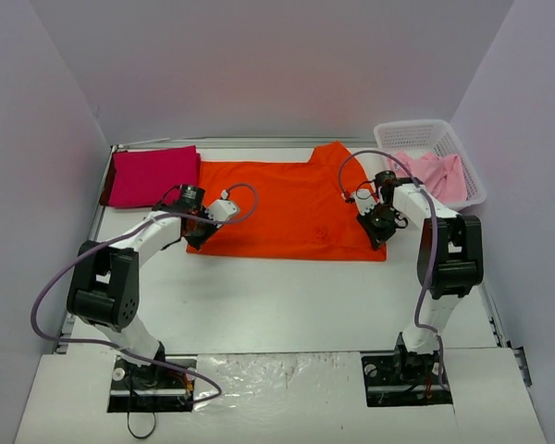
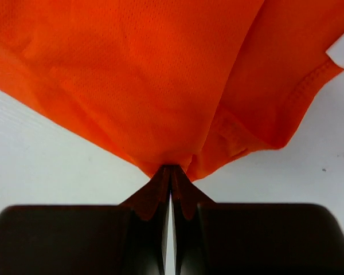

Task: Fold and stack the t-shirts
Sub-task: Fold the flattened tshirt in 1/3 of the way

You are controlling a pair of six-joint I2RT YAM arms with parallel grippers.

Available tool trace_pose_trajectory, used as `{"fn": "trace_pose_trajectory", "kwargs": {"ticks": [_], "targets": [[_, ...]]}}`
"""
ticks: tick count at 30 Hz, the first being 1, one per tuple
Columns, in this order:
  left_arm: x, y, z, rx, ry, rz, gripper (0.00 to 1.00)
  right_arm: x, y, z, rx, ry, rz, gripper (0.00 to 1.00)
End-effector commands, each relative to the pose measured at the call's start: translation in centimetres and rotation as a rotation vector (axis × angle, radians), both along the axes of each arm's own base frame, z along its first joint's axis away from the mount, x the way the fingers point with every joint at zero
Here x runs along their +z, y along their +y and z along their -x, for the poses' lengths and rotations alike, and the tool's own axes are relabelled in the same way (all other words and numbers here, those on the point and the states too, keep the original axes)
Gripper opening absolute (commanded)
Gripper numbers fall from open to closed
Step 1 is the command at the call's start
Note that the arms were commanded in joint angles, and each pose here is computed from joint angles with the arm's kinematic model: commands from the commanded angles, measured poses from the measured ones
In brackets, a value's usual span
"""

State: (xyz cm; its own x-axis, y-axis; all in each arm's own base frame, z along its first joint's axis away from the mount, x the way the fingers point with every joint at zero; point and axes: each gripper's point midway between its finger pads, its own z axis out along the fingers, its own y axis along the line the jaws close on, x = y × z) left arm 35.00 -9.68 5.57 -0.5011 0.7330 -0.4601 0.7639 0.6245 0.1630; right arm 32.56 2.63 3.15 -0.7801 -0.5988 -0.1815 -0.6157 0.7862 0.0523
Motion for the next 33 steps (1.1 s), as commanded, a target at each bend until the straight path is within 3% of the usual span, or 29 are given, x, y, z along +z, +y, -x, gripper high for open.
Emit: {"fn": "trace_pose_trajectory", "kwargs": {"ticks": [1, 14, 33], "targets": [[1.1, -0.1, -2.7, 0.023, -0.080, -0.010, 0.02, 0.3, 1.0, -1.1, 0.004, -0.003, -0.022, 0.00], [-3.6, 1.6, -1.7, 0.007, 0.077, -0.139, 0.02, -3.3, 0.7, -0.4, 0.009, 0.097, 0.019, 0.00], [-3.9, 3.2, 7.1, -0.126, 0.302, -0.262, 0.02, -4.0, -1.3, 6.6, 0.014, 0.200, 0.108, 0.00]]}}
